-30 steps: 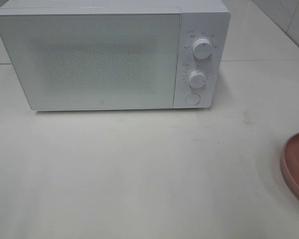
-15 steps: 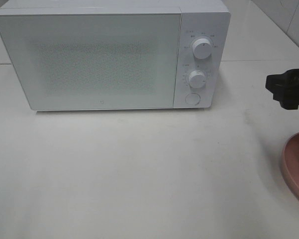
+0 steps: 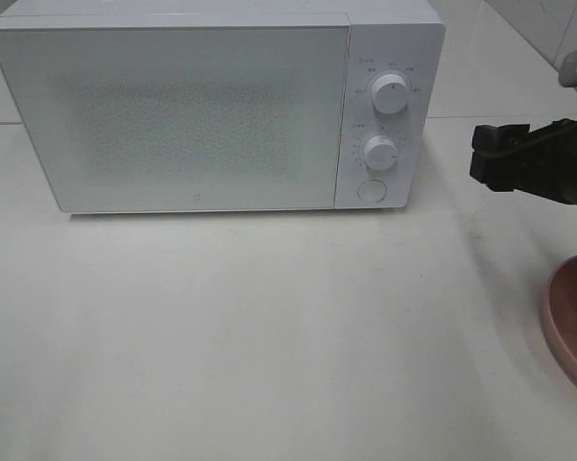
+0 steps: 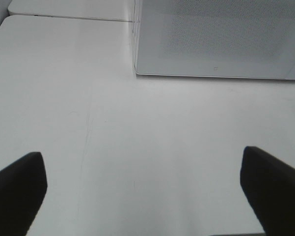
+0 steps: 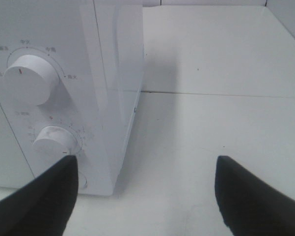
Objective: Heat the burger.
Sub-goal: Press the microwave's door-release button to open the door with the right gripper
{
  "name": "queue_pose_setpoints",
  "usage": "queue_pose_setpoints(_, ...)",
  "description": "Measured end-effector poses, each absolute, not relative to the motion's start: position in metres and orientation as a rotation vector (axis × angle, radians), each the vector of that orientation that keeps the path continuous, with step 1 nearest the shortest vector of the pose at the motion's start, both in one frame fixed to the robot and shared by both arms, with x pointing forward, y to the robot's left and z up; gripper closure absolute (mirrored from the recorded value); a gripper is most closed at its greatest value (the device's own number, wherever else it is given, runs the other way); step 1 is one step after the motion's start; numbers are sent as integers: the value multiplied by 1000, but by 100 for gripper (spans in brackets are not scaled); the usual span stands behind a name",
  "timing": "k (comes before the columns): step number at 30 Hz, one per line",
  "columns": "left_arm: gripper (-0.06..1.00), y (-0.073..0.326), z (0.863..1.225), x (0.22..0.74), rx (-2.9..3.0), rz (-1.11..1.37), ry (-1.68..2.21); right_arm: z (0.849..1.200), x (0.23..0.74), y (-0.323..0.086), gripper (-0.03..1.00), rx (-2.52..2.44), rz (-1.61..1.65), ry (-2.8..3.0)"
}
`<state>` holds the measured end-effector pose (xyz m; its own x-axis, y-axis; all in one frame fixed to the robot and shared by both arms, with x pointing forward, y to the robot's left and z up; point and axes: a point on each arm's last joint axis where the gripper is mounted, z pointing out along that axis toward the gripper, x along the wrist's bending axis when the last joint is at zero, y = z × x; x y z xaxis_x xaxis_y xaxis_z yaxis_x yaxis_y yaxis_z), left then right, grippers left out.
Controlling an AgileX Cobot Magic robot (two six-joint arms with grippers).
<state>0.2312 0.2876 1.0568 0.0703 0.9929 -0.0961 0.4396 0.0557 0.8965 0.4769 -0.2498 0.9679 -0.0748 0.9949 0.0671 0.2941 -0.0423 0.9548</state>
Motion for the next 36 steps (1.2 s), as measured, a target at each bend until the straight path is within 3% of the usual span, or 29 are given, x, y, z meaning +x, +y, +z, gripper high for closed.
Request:
queue_pose_setpoints(12,-5,288,1057,231,1510,834,1495,935,480,-215,21,1402,1099,1363)
queue_pose_setpoints(36,-5,288,1057,231,1510,834,1495,909,471,-169,21,1444,1128,1360)
